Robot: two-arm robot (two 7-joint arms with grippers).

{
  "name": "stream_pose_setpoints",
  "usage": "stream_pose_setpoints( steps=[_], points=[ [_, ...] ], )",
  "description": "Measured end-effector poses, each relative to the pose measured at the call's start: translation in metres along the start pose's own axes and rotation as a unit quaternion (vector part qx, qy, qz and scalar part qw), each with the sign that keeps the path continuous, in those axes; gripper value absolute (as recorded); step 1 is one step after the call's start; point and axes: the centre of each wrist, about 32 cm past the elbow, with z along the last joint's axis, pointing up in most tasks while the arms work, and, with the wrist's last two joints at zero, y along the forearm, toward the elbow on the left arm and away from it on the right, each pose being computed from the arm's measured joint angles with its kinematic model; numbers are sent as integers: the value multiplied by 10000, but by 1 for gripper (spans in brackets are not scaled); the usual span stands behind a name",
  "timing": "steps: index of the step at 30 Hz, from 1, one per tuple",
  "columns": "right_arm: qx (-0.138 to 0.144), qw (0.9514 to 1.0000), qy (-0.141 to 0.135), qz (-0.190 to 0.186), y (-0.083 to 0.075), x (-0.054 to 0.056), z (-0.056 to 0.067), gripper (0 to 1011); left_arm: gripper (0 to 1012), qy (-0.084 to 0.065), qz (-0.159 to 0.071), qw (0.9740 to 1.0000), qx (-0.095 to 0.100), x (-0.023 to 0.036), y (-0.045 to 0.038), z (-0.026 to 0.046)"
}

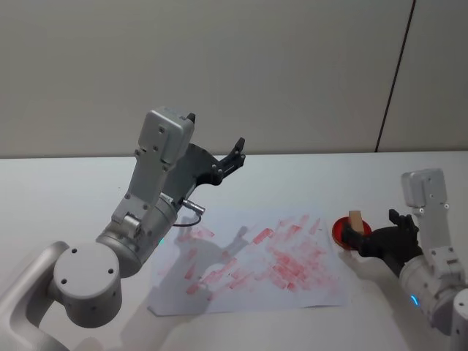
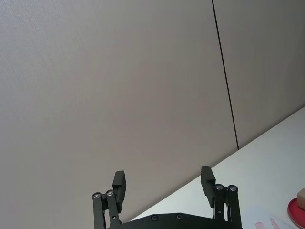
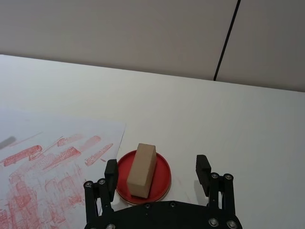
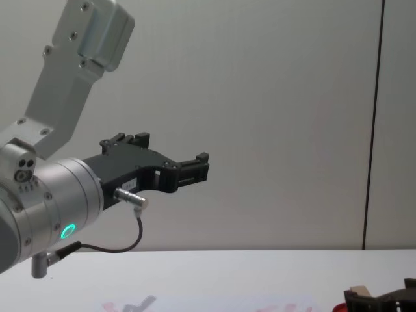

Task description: Use the one hand to pick up the stamp and affix it onto the A4 paper.

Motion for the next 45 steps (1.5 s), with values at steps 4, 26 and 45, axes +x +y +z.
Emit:
stream_pose_setpoints(
  steps=[4, 26, 45],
  points=[
    [-45, 10000, -41, -22, 73, -24, -21, 1001, 1001, 0, 0, 10000, 0, 0, 0, 0],
    [-112, 9999, -108, -32, 192, -69, -47, 486, 1001, 0, 0, 10000, 0, 0, 0, 0],
    [9, 9999, -138, 2, 202, -66, -22, 217, 1001, 0, 0, 10000, 1, 0, 0, 0]
  ],
)
